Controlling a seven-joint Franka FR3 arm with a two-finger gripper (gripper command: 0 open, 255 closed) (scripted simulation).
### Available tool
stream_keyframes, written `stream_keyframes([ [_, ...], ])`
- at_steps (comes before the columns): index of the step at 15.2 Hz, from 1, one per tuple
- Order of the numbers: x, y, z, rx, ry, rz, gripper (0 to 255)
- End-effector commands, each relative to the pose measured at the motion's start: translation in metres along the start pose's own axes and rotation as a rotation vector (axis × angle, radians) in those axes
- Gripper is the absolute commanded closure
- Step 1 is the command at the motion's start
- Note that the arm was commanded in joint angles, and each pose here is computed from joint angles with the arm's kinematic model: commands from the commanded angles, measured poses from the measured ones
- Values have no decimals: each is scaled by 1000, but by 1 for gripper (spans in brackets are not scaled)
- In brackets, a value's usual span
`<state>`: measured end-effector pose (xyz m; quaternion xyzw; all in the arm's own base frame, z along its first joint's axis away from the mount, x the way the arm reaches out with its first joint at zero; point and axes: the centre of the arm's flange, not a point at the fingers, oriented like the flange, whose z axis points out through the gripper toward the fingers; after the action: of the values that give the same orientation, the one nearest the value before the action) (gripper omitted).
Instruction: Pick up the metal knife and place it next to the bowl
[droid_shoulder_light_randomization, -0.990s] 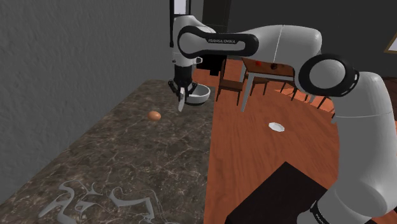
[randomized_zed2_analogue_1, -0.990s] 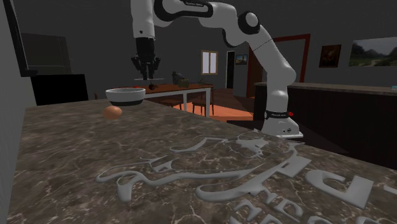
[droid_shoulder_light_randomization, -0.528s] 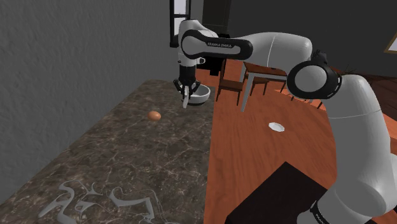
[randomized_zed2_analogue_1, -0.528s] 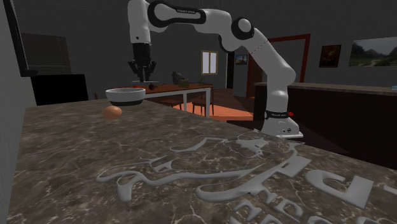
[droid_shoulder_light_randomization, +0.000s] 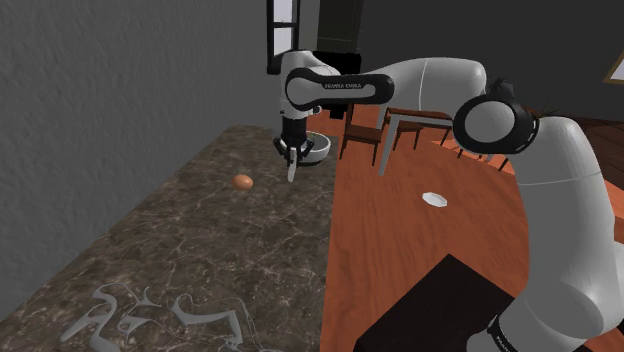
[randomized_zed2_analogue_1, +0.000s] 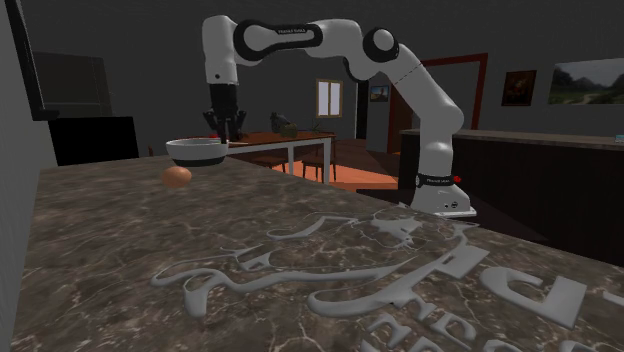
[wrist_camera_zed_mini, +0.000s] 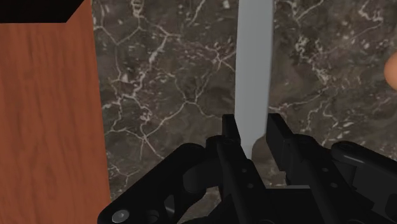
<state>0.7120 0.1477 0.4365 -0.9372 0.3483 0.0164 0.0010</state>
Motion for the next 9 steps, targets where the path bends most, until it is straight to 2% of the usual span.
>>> stream_keyframes([
  [1,-1,-1,10,0,0,0,255],
  [9,1,-1,52,0,0,0,255],
])
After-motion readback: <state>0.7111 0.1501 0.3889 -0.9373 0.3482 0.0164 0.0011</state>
